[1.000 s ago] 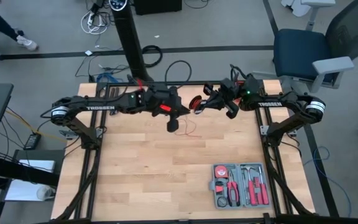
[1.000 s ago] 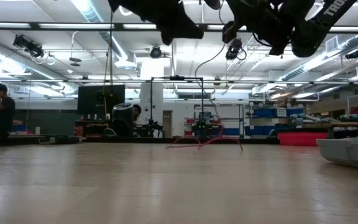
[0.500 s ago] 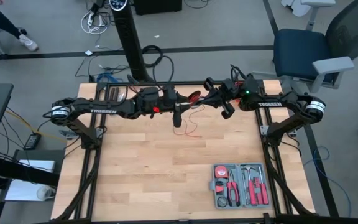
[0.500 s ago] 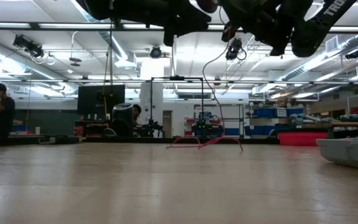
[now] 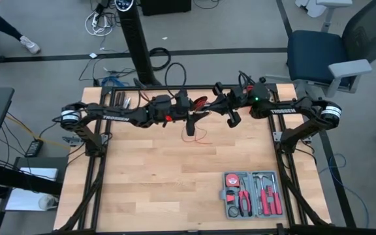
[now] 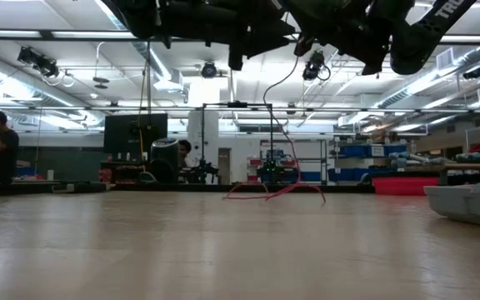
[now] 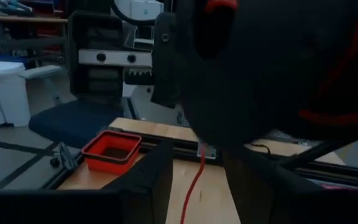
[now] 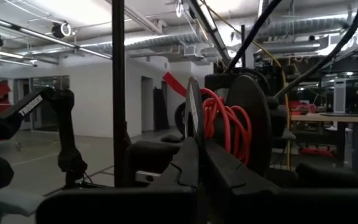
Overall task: Coil cords
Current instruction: Coil the wire
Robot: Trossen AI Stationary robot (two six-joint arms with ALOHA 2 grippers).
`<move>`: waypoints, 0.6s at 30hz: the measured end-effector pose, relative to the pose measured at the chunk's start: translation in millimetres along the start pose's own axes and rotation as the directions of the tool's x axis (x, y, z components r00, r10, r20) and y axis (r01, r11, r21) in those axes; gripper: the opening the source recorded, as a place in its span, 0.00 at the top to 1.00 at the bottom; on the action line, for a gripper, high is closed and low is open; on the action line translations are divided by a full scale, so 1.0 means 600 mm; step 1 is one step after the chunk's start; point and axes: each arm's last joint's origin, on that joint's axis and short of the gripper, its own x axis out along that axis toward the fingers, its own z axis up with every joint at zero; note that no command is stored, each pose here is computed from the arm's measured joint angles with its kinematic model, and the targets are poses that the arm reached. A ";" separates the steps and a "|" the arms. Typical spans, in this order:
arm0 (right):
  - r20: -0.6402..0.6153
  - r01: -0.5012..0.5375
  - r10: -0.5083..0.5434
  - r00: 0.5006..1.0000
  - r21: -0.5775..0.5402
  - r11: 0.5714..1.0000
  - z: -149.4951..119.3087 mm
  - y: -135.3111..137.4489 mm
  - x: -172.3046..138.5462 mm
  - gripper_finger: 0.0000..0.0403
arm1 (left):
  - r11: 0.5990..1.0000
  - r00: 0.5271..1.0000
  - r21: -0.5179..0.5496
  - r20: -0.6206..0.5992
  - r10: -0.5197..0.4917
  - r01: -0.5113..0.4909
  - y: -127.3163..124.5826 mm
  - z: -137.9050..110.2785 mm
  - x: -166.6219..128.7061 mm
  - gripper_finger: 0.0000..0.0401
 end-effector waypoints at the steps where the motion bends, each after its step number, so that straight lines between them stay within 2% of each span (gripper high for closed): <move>1: -0.003 0.001 -0.001 1.000 0.005 1.000 -0.001 0.000 0.001 0.99 | 1.000 1.000 -0.002 0.006 0.000 0.000 0.000 -0.001 0.002 0.64; 6: -0.004 0.014 -0.014 1.000 0.002 1.000 -0.002 0.000 0.001 0.99 | 1.000 1.000 -0.022 0.030 -0.003 0.004 0.001 -0.008 0.009 0.64; 13: 0.003 0.009 -0.009 1.000 -0.006 1.000 0.000 0.001 0.001 0.99 | 0.999 1.000 -0.048 0.015 -0.017 0.018 0.004 -0.042 0.030 0.64; 18: 0.002 0.012 -0.012 1.000 0.001 1.000 0.000 0.001 0.002 0.99 | 0.999 0.997 -0.030 -0.069 -0.019 0.017 0.004 -0.061 0.032 0.64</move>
